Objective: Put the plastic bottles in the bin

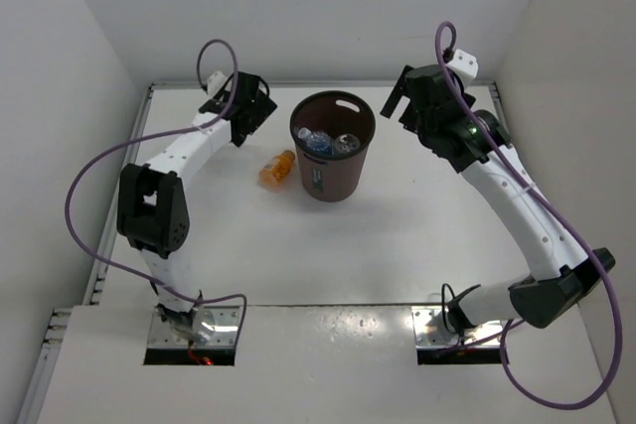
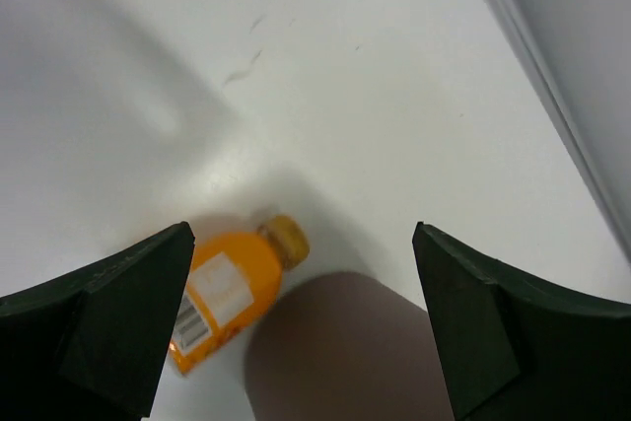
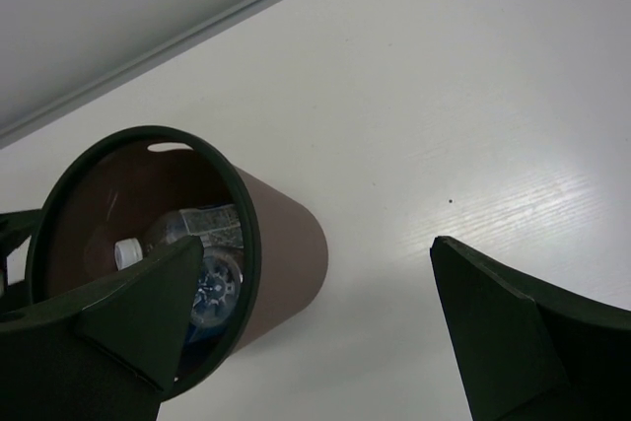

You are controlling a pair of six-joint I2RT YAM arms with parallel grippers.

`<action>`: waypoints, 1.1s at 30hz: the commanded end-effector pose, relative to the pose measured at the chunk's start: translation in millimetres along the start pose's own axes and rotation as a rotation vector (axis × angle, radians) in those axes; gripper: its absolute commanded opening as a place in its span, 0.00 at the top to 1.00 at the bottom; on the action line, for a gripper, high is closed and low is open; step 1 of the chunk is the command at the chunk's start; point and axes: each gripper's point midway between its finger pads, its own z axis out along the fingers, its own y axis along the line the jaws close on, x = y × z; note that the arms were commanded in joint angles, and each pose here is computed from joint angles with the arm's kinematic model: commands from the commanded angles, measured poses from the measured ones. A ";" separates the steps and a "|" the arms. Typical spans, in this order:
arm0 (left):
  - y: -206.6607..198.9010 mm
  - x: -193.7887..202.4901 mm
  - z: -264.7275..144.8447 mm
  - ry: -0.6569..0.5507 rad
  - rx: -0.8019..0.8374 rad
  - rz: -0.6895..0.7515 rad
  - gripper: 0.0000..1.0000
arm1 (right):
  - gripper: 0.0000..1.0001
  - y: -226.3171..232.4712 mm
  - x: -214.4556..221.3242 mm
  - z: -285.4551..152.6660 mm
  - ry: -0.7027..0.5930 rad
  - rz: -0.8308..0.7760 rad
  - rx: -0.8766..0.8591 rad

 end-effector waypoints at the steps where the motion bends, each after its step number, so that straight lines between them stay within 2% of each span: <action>1: -9.2 -31.6 3.4 -0.140 0.102 0.531 0.00 | 0.00 3.2 -14.5 -3.6 -0.041 0.050 -0.030; 2: -19.1 -41.8 -4.0 -0.183 0.138 0.594 0.00 | 0.00 3.2 -14.5 -3.6 -0.041 0.050 -0.030; 4: -7.8 -17.1 -0.1 -0.120 0.230 0.756 0.00 | 0.00 6.4 -15.2 -3.7 -0.041 0.055 -0.044; 5: -2.5 -0.9 -2.0 -0.085 0.320 0.903 0.00 | 0.00 7.6 -14.2 -4.0 -0.035 0.055 -0.052; 6: 0.2 9.8 -3.6 -0.069 0.360 0.980 0.00 | 0.00 9.3 -16.1 -3.9 -0.042 0.061 -0.057; 8: 24.8 25.9 -1.2 -0.043 0.346 1.115 0.00 | 0.00 8.7 -13.9 0.8 -0.031 0.059 -0.052; 11: 35.5 27.0 -9.5 -0.062 0.380 1.223 0.00 | 0.00 7.2 -12.3 0.6 -0.025 0.054 -0.047; 12: 42.5 38.5 -10.4 -0.022 0.416 1.247 0.00 | 0.00 7.2 -12.2 0.6 -0.025 0.054 -0.047; 16: 46.6 47.7 -11.6 -0.001 0.472 1.241 0.00 | 0.00 -1.8 -4.9 3.2 -0.018 0.050 -0.032; 21: 30.8 53.4 -15.4 -0.008 0.541 1.250 0.00 | 0.00 -3.7 0.8 3.3 -0.005 0.053 -0.033; 29: 26.6 98.8 -21.9 0.083 0.687 1.334 0.00 | 0.00 -13.8 4.0 0.4 -0.001 0.052 -0.020; 33: 35.9 118.9 -24.7 0.124 0.699 1.359 0.00 | 0.00 -16.6 8.1 0.4 0.005 0.056 -0.015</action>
